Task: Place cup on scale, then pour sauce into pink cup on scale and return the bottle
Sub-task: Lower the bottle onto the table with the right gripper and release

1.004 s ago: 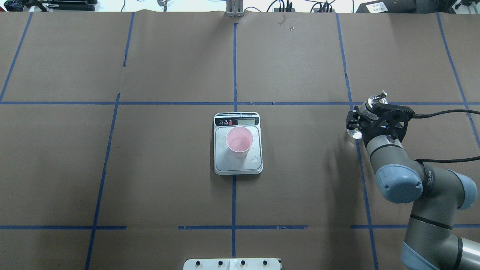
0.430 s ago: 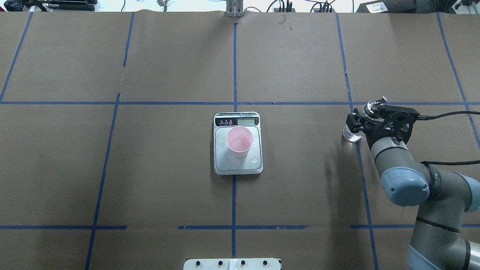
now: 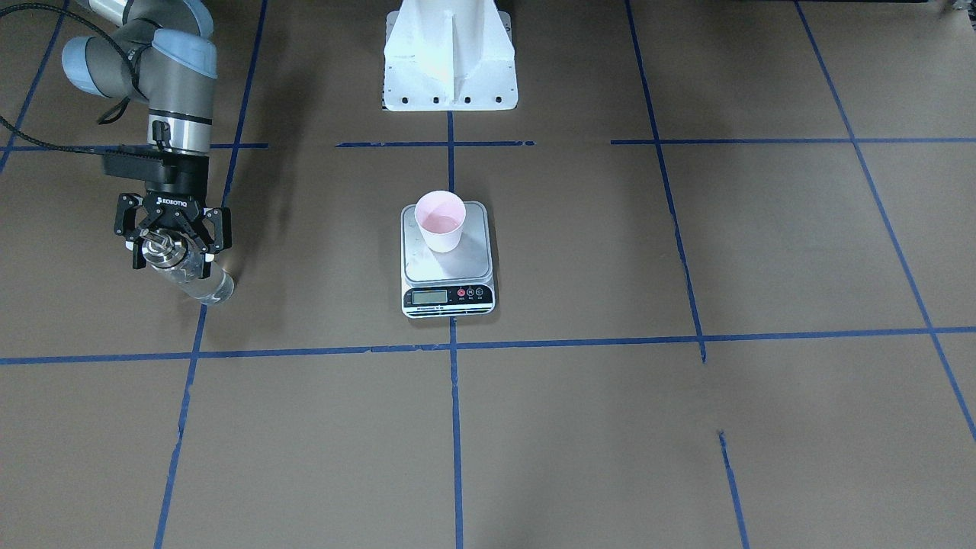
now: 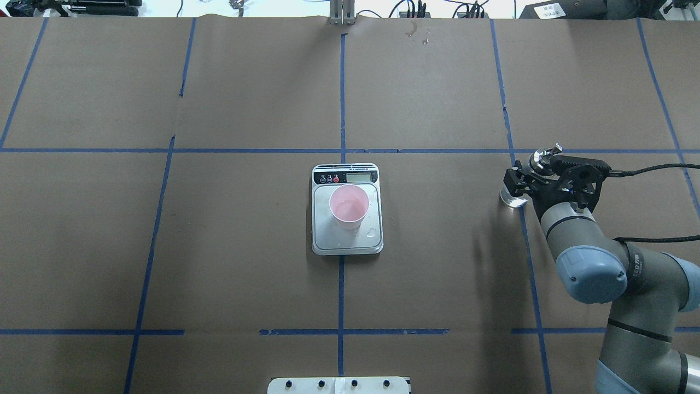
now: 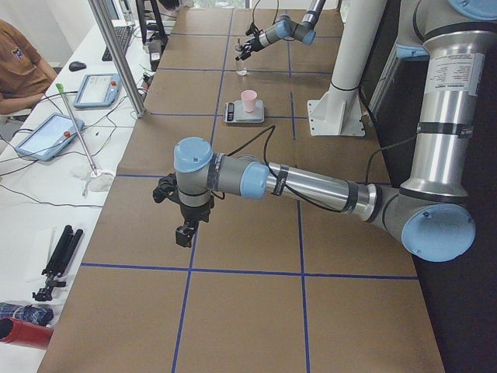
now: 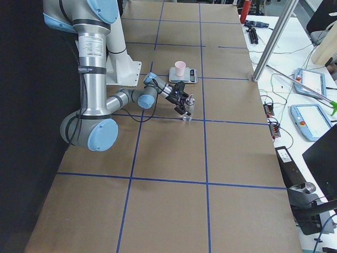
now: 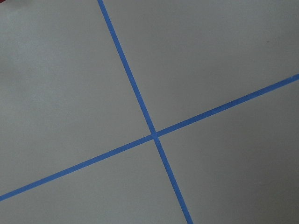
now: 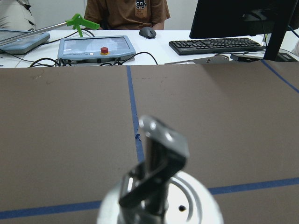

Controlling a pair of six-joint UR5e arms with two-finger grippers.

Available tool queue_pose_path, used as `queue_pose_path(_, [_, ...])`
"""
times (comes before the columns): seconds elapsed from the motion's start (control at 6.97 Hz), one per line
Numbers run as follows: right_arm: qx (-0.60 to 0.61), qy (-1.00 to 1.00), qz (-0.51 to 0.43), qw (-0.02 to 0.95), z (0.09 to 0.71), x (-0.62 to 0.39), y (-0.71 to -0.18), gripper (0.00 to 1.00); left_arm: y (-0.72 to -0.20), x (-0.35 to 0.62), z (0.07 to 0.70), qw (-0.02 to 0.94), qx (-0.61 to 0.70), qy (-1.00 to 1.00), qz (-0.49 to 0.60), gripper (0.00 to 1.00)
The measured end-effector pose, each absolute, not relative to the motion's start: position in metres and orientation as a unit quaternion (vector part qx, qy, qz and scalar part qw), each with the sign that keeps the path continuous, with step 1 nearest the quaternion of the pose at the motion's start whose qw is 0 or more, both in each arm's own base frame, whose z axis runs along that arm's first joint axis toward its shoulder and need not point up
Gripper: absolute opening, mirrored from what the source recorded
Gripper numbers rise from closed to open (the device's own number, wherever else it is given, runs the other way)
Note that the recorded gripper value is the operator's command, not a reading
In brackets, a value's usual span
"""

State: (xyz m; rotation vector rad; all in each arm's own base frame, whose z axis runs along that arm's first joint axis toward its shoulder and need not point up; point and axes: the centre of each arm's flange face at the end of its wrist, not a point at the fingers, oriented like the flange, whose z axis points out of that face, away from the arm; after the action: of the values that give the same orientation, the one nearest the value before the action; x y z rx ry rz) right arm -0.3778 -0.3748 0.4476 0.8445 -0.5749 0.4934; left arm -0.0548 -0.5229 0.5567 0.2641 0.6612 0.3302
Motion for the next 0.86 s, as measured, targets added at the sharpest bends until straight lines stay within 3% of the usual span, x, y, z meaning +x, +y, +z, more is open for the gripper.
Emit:
queue_pose_path(0.57, [0.357,-0.283,0.19,0.87,0.452,-0.384,-0.339,1.0,-0.523,-0.055,0.556,0.924,0.129,0.322,0.161,1.0])
queue_pose_path(0.86, [0.282,-0.253,0.148,0.914,0.421,-0.362,-0.312,1.0,-0.523,-0.055,0.557,0.924,0.128,0.322,0.161,1.0])
